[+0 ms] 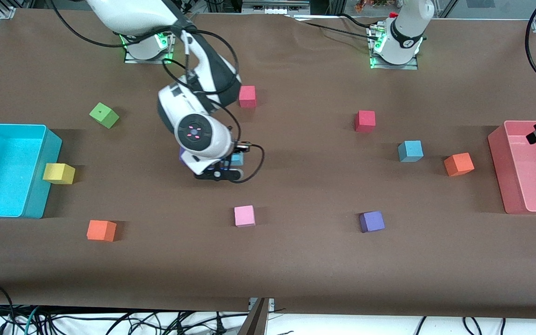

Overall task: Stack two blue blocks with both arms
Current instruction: 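Lift the light blue cube with the right gripper toward the table middle, then set the cube down with the right gripper while the left gripper reaches out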

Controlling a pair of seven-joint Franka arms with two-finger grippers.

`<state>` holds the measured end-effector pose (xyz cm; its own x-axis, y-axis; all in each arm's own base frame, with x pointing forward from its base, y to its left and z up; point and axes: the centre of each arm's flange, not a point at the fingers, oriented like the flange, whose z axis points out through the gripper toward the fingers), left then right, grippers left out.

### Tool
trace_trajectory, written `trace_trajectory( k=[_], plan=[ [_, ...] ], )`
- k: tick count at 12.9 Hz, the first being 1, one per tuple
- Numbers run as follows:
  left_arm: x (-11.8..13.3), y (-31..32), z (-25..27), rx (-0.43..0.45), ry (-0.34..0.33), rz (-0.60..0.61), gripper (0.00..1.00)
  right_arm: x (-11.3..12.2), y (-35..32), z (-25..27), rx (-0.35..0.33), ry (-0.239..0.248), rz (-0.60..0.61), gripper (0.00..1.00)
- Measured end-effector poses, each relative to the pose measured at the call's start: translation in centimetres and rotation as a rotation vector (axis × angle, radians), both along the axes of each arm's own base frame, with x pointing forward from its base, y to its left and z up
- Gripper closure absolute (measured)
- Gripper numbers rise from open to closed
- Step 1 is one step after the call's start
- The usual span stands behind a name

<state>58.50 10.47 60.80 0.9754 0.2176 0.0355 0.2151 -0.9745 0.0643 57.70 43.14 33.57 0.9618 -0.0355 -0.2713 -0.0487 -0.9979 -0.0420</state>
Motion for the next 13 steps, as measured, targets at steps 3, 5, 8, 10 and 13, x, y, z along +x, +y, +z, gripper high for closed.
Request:
trace_trajectory(
  k=[3,5,8,10,13],
  plan=[
    [0.4,-0.6,-0.6,-0.002,0.011,-0.01,0.0,-2.0,5.3,-3.0,-0.006,-0.005,-0.015,0.51],
    [0.7,-1.2,-1.3,-0.004,0.023,-0.021,0.0,-3.8,8.1,-5.6,-0.008,-0.011,-0.007,0.51],
    [1.3,-2.8,-2.8,-0.009,0.065,-0.049,0.0,-5.7,10.7,-8.5,-0.002,-0.023,0.017,0.51],
    [1.6,-4.8,-3.5,-0.014,0.094,-0.083,0.0,-6.5,11.6,-9.7,-0.003,-0.024,0.029,0.51],
    [1.9,-6.2,-4.3,-0.017,0.11,-0.106,0.0,-6.9,11.8,-10.4,-0.008,-0.018,0.033,0.51]
  ],
)
